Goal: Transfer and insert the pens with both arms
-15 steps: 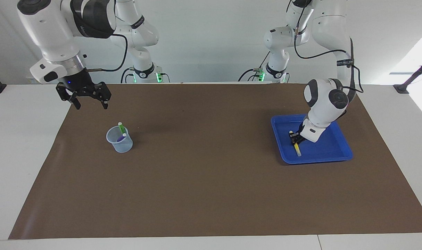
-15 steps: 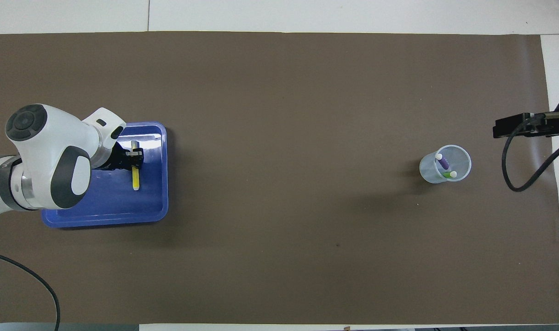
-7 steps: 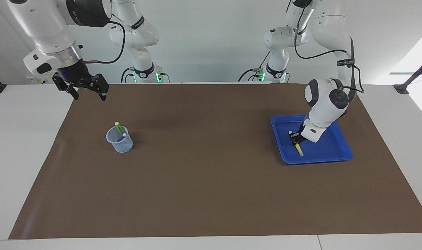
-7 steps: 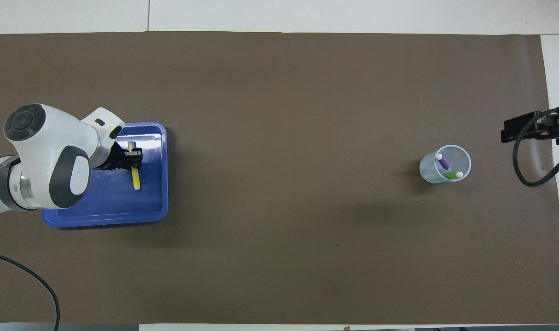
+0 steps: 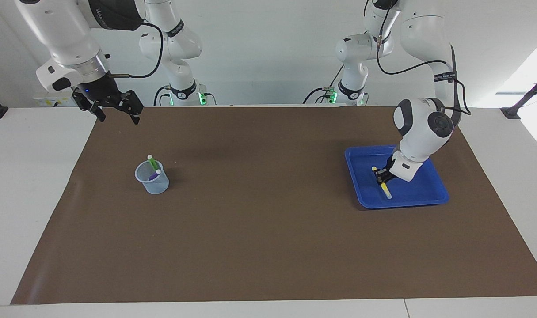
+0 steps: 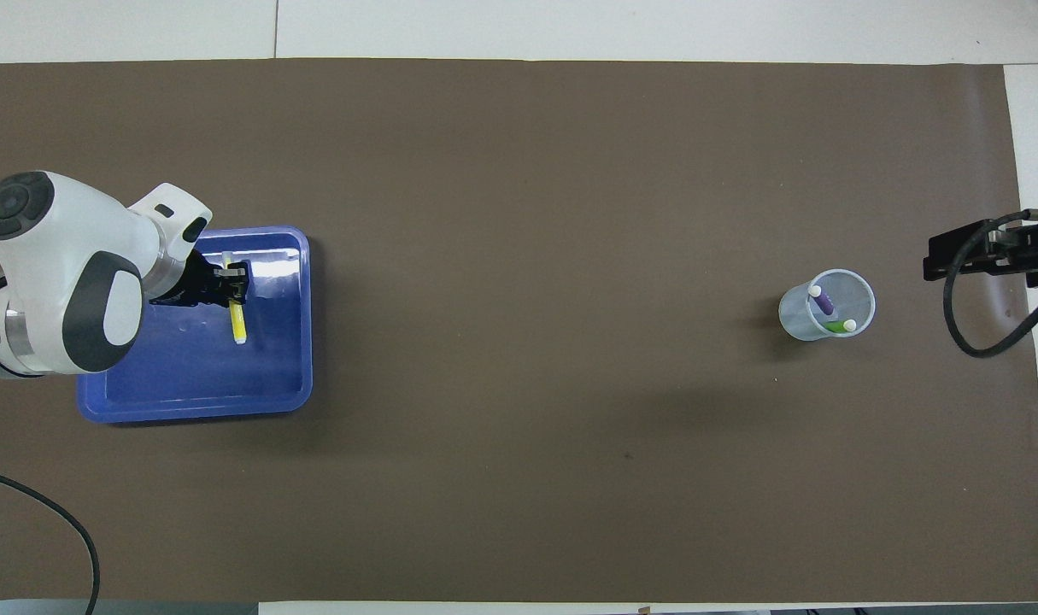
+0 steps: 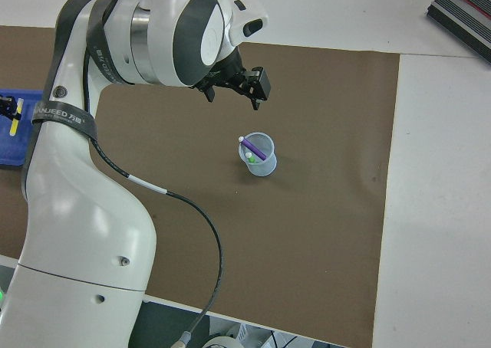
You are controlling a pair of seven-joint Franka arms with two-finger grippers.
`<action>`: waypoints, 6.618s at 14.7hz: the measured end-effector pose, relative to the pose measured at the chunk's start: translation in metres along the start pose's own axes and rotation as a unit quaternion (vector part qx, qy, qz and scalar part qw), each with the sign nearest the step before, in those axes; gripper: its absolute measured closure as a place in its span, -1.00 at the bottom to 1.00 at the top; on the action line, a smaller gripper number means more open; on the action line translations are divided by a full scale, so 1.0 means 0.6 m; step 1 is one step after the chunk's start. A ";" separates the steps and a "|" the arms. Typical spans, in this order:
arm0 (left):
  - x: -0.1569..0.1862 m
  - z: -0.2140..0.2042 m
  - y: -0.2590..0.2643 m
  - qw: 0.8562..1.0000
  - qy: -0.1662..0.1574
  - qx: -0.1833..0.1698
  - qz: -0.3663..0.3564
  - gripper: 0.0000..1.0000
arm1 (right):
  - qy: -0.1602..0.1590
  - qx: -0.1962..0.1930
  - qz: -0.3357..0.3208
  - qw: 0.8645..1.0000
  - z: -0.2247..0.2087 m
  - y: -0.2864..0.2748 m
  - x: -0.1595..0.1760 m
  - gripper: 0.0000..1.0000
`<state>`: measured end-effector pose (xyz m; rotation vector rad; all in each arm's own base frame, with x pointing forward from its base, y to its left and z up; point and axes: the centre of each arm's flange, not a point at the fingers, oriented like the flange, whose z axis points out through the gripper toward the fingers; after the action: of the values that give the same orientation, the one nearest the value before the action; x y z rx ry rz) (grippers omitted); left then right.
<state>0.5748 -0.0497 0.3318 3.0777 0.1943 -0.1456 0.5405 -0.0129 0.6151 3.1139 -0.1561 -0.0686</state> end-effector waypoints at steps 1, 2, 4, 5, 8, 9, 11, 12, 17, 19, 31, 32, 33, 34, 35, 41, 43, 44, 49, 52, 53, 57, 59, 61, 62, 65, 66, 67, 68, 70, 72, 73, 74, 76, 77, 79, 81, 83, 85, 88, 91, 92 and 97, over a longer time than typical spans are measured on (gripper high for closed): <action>0.002 -0.008 0.000 1.000 -0.003 0.001 -0.001 0.66 | 0.000 0.000 -0.002 1.000 0.000 -0.003 -0.001 -1.00; 0.004 -0.015 0.000 1.000 -0.007 0.001 -0.001 0.66 | 0.001 0.000 -0.003 1.000 -0.001 -0.005 -0.001 -1.00; 0.006 -0.028 0.001 1.000 -0.015 -0.003 -0.007 0.66 | 0.002 0.000 -0.003 1.000 -0.002 -0.006 -0.001 -1.00; 0.008 -0.037 0.004 1.000 -0.022 -0.011 -0.017 0.66 | 0.005 0.000 -0.004 1.000 -0.003 -0.006 -0.001 -1.00; 0.013 -0.079 0.005 0.995 -0.043 -0.035 -0.078 0.66 | 0.010 0.001 -0.004 1.000 -0.006 -0.007 0.001 -1.00; 0.013 -0.097 0.009 0.992 -0.050 -0.049 -0.107 0.66 | 0.011 0.001 -0.004 1.000 -0.006 -0.007 0.001 -1.00; 0.009 -0.141 0.026 0.975 -0.074 -0.086 -0.192 0.66 | 0.013 0.001 -0.004 1.000 -0.009 -0.007 0.000 -1.00; 0.005 -0.163 0.035 0.961 -0.086 -0.097 -0.243 0.66 | 0.014 0.001 -0.004 1.000 -0.011 -0.007 0.000 -1.00; -0.016 -0.236 0.099 0.880 -0.146 -0.172 -0.417 0.66 | 0.016 0.010 -0.006 1.000 -0.015 -0.013 -0.002 -1.00; -0.028 -0.260 0.113 0.847 -0.177 -0.199 -0.460 0.66 | 0.016 0.029 -0.013 0.999 -0.016 -0.034 -0.004 -1.00; -0.156 -0.260 0.288 0.685 -0.396 -0.303 -0.531 0.66 | 0.045 0.272 0.068 0.959 -0.041 -0.411 -0.049 -1.00; -0.169 -0.251 0.302 0.674 -0.400 -0.312 -0.537 0.66 | 0.043 0.277 0.069 0.957 -0.034 -0.434 -0.051 -1.00; -0.179 -0.244 0.312 0.666 -0.401 -0.319 -0.542 0.66 | 0.041 0.281 0.069 0.956 -0.024 -0.454 -0.052 -1.00; -0.187 -0.238 0.320 0.660 -0.402 -0.323 -0.547 0.66 | 0.038 0.284 0.066 0.956 -0.014 -0.473 -0.052 -1.00; -0.192 -0.236 0.324 0.655 -0.403 -0.327 -0.549 0.66 | 0.036 0.287 0.062 0.955 -0.004 -0.489 -0.052 -1.00; -0.194 -0.237 0.324 0.635 -0.400 -0.347 -0.562 0.66 | 0.043 0.246 0.009 0.968 0.035 -0.577 -0.087 -1.00; -0.195 -0.235 0.327 0.631 -0.399 -0.350 -0.566 0.66 | 0.044 0.243 0.000 0.969 0.035 -0.587 -0.095 -1.00; -0.197 -0.234 0.329 0.629 -0.399 -0.352 -0.567 0.66 | 0.047 0.240 -0.005 0.970 0.034 -0.591 -0.099 -0.99; -0.198 -0.234 0.329 0.627 -0.397 -0.354 -0.569 0.66 | 0.066 0.247 -0.005 0.967 0.028 -0.595 -0.093 -0.87; -0.197 -0.234 0.328 0.626 -0.397 -0.355 -0.570 0.66 | 0.073 0.253 -0.004 0.965 0.021 -0.596 -0.089 -0.47; -0.197 -0.234 0.328 0.626 -0.396 -0.355 -0.570 0.66 | 0.075 0.256 -0.005 0.964 0.019 -0.598 -0.089 -0.24; -0.196 -0.237 0.323 0.624 -0.394 -0.358 -0.572 0.66 | 0.079 0.254 -0.012 0.964 0.018 -0.607 -0.095 0.64; -0.196 -0.236 0.322 0.624 -0.394 -0.358 -0.572 0.66 | 0.079 0.253 -0.013 0.964 0.019 -0.608 -0.095 0.65; -0.196 -0.236 0.322 0.624 -0.394 -0.358 -0.573 0.66 | 0.078 0.253 -0.013 0.964 0.020 -0.608 -0.094 0.65; -0.196 -0.236 0.322 0.624 -0.394 -0.358 -0.573 0.66 | 0.078 0.253 -0.013 0.964 0.020 -0.608 -0.094 0.65; -0.197 -0.239 0.323 0.623 -0.391 -0.361 -0.573 0.31 | 0.086 0.243 -0.018 0.966 0.021 -0.607 -0.093 0.65; -0.198 -0.243 0.323 0.622 -0.390 -0.362 -0.574 0.10 | 0.088 0.235 -0.020 0.968 0.024 -0.605 -0.092 0.65; -0.199 -0.247 0.322 0.620 -0.389 -0.362 -0.577 -0.11 | 0.088 0.221 -0.023 0.971 0.028 -0.600 -0.090 0.65; -0.200 -0.250 0.321 0.617 -0.389 -0.363 -0.580 -0.38 | 0.089 0.203 -0.027 0.975 0.033 -0.593 -0.088 0.65; -0.199 -0.254 0.319 0.615 -0.388 -0.364 -0.582 -0.81 | 0.099 0.150 -0.034 0.983 0.043 -0.567 -0.077 0.65; -0.197 -0.253 0.315 0.616 -0.384 -0.363 -0.584 -1.00 | 0.105 0.105 -0.045 0.988 0.050 -0.528 -0.064 0.65; -0.197 -0.252 0.313 0.622 -0.379 -0.359 -0.584 -1.00 | 0.104 0.088 -0.057 0.989 0.055 -0.498 -0.056 0.65; -0.196 -0.249 0.310 0.631 -0.369 -0.353 -0.584 -1.00 | 0.104 0.072 -0.074 0.989 0.060 -0.460 -0.046 0.65; -0.194 -0.242 0.299 0.661 -0.336 -0.332 -0.583 -1.00 | 0.104 0.044 -0.109 0.988 0.071 -0.366 -0.029 0.65; -0.191 -0.238 0.291 0.677 -0.317 -0.319 -0.583 -1.00 | 0.103 0.034 -0.119 0.987 0.076 -0.322 -0.024 0.65; -0.184 -0.232 0.273 0.705 -0.278 -0.295 -0.582 -1.00 | 0.101 0.021 -0.136 0.985 0.083 -0.245 -0.016 0.65; -0.179 -0.228 0.258 0.734 -0.239 -0.269 -0.576 -1.00 | 0.095 0.014 -0.152 0.984 0.096 -0.175 -0.005 0.65; -0.169 -0.235 0.249 0.770 -0.188 -0.238 -0.561 -1.00 | 0.096 0.010 -0.170 0.981 0.114 -0.102 0.008 0.65; -0.159 -0.252 0.248 0.809 -0.149 -0.195 -0.533 -1.00 | 0.104 0.005 -0.184 0.977 0.149 -0.027 0.011 0.65; -0.144 -0.284 0.246 0.874 -0.116 -0.135 -0.452 -1.00 | 0.105 0.004 -0.188 0.977 0.204 0.030 -0.006 0.65; -0.128 -0.311 0.222 0.929 -0.092 -0.071 -0.351 -1.00 | 0.102 0.005 -0.186 0.977 0.238 0.034 -0.015 0.65; -0.124 -0.321 0.207 0.945 -0.090 -0.048 -0.310 -1.00 | 0.100 0.005 -0.186 0.978 0.252 0.034 -0.018 0.65; -0.116 -0.387 0.105 0.988 -0.096 0.007 -0.122 -1.00 | 0.086 0.015 -0.179 0.980 0.289 0.034 -0.023 0.65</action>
<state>0.5351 -0.1068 0.5727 3.0161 0.5611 -0.4520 0.5170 -0.0355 0.4430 3.1151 0.4113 0.1988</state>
